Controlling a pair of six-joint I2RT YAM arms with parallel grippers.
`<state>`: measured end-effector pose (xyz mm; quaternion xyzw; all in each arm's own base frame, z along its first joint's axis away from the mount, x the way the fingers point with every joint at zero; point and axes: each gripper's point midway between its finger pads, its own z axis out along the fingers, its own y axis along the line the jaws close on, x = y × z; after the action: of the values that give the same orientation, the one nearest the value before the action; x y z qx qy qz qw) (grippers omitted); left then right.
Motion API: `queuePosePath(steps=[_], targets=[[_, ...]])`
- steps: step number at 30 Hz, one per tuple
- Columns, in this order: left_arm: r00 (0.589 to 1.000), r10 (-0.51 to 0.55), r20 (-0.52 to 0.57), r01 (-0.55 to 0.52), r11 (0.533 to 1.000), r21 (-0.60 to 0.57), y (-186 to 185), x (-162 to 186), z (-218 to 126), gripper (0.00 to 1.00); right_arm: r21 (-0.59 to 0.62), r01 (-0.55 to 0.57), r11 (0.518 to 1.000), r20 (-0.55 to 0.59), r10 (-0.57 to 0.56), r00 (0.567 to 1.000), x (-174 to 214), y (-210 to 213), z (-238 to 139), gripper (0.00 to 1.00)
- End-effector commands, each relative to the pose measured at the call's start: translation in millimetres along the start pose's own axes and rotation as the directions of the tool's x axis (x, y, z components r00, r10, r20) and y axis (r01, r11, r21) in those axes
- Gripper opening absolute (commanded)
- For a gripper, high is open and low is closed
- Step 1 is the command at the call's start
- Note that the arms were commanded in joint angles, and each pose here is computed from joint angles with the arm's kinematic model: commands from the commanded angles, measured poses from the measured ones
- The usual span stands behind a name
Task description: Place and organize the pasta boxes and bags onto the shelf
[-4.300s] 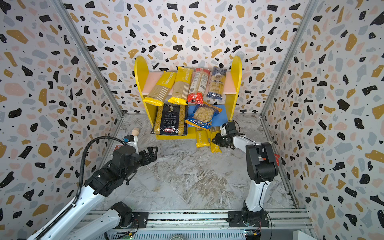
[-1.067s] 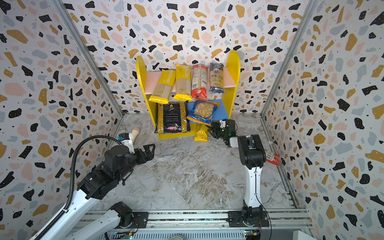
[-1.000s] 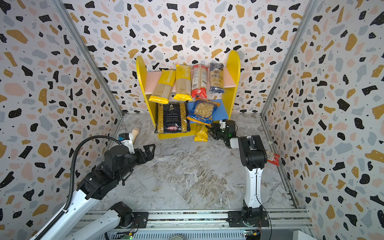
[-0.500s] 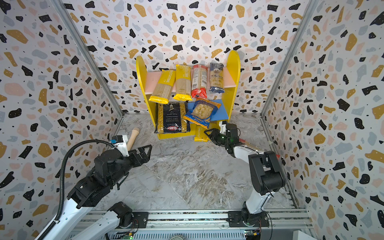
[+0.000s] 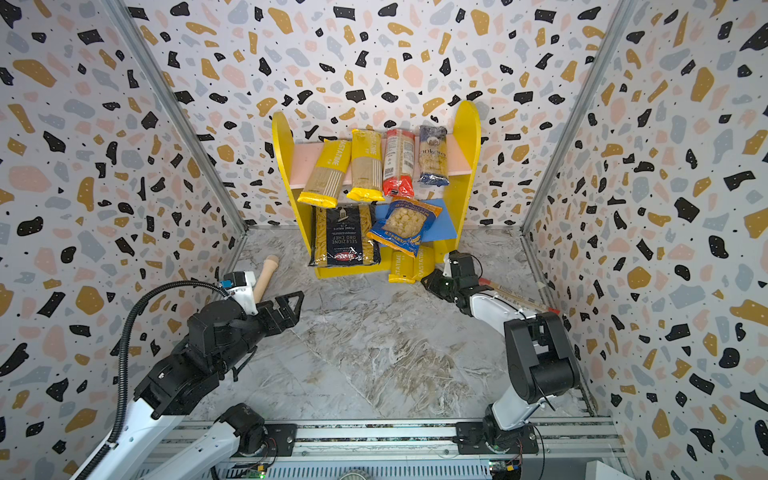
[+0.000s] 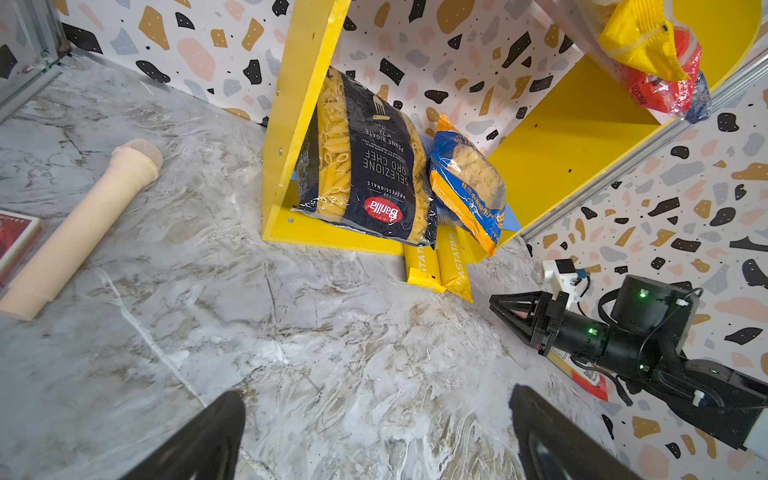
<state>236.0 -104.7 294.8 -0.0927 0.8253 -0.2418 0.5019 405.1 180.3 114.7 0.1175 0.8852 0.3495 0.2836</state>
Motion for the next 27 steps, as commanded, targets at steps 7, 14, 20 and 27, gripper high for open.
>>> queuePosePath(steps=[7,14,20,27], targets=[[0.999,0.000,0.034,0.001,1.000,-0.011,-2,-10,5,1.00,0.078,0.025,0.997,-0.065,-0.020,0.998,11,-23,38,0.25],[0.999,-0.010,0.032,0.011,0.999,-0.030,0,-10,10,1.00,0.116,0.086,0.990,-0.024,-0.084,0.996,-4,-18,30,0.37],[1.000,-0.003,0.021,0.004,1.000,-0.029,-3,-9,22,1.00,0.301,0.150,0.942,0.149,-0.202,0.968,-52,-23,-27,0.59],[1.000,0.000,0.026,0.000,1.000,-0.010,-11,-13,30,1.00,0.410,0.089,0.908,0.211,-0.189,0.959,-102,-48,-25,0.62]])
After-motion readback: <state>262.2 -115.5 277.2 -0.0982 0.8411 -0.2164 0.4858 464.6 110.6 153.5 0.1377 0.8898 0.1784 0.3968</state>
